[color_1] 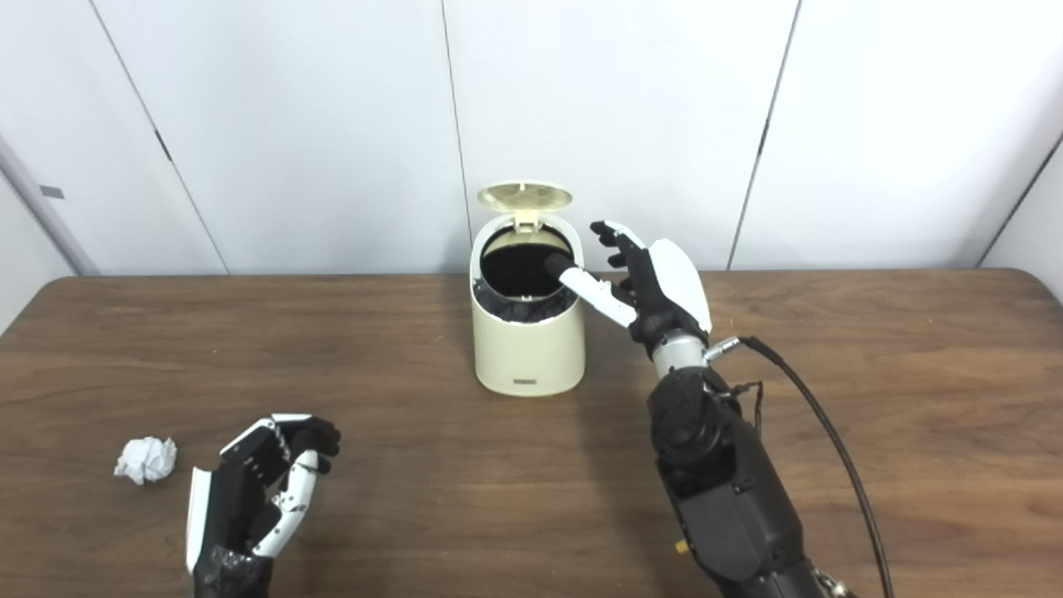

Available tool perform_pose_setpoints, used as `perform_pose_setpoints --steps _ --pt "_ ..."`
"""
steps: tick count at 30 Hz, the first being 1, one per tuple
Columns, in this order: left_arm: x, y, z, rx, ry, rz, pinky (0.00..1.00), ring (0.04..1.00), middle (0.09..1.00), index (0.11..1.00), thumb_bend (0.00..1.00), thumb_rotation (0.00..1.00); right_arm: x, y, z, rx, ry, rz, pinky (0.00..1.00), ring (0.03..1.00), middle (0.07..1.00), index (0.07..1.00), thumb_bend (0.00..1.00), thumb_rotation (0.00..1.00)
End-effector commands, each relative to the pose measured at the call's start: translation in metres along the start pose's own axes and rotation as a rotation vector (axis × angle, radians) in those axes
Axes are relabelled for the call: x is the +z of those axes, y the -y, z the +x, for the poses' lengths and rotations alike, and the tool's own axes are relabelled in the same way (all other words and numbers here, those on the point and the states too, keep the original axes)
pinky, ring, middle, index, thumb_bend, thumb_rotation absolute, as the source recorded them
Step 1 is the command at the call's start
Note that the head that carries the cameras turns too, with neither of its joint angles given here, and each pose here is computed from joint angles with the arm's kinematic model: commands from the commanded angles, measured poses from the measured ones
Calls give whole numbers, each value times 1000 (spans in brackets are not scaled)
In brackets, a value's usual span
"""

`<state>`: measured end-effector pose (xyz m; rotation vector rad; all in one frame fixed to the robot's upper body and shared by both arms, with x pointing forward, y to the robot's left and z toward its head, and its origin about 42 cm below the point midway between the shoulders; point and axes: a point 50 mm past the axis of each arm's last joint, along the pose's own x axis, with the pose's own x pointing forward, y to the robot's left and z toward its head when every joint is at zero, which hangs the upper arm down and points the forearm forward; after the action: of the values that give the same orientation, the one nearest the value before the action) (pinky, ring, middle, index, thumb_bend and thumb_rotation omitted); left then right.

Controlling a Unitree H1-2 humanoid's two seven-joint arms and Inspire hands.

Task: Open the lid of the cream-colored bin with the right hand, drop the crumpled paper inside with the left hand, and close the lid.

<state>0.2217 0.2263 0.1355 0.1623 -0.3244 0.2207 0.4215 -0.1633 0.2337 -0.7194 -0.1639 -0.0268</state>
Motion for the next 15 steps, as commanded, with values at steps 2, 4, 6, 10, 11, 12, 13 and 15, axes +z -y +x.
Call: perform_pose_setpoints --steps 2,4,6,10,11,12,13,15 --pt "7 -1 5 -2 64 2 446 529 552 530 141 283 21 22 -3 -56 124 38 645 792 842 854 973 1000" --pt "7 -2 5 -3 62 1 448 532 555 532 146 287 22 27 -12 -61 141 50 658 798 844 855 948 1000" --pt "7 -1 5 -3 63 -1 446 531 554 532 146 287 22 32 -23 -69 163 73 657 791 834 849 930 1000" --pt "7 -2 4 -2 61 -4 449 533 556 533 145 281 15 44 -46 -93 218 113 672 801 834 830 887 983" --pt "7 -2 4 -1 59 -3 450 534 556 533 146 281 12 47 -54 -99 230 118 680 806 834 828 873 985" --pt "6 -2 5 0 59 -3 450 534 556 532 145 282 10 50 -61 -103 241 124 687 811 835 829 827 988" --pt "6 -3 5 1 59 -3 450 534 556 531 144 283 5 53 -69 -108 254 133 697 817 835 830 763 992" --pt "6 -4 5 1 60 -3 451 535 557 532 144 284 -4 57 -84 -126 266 160 706 815 825 824 557 987"
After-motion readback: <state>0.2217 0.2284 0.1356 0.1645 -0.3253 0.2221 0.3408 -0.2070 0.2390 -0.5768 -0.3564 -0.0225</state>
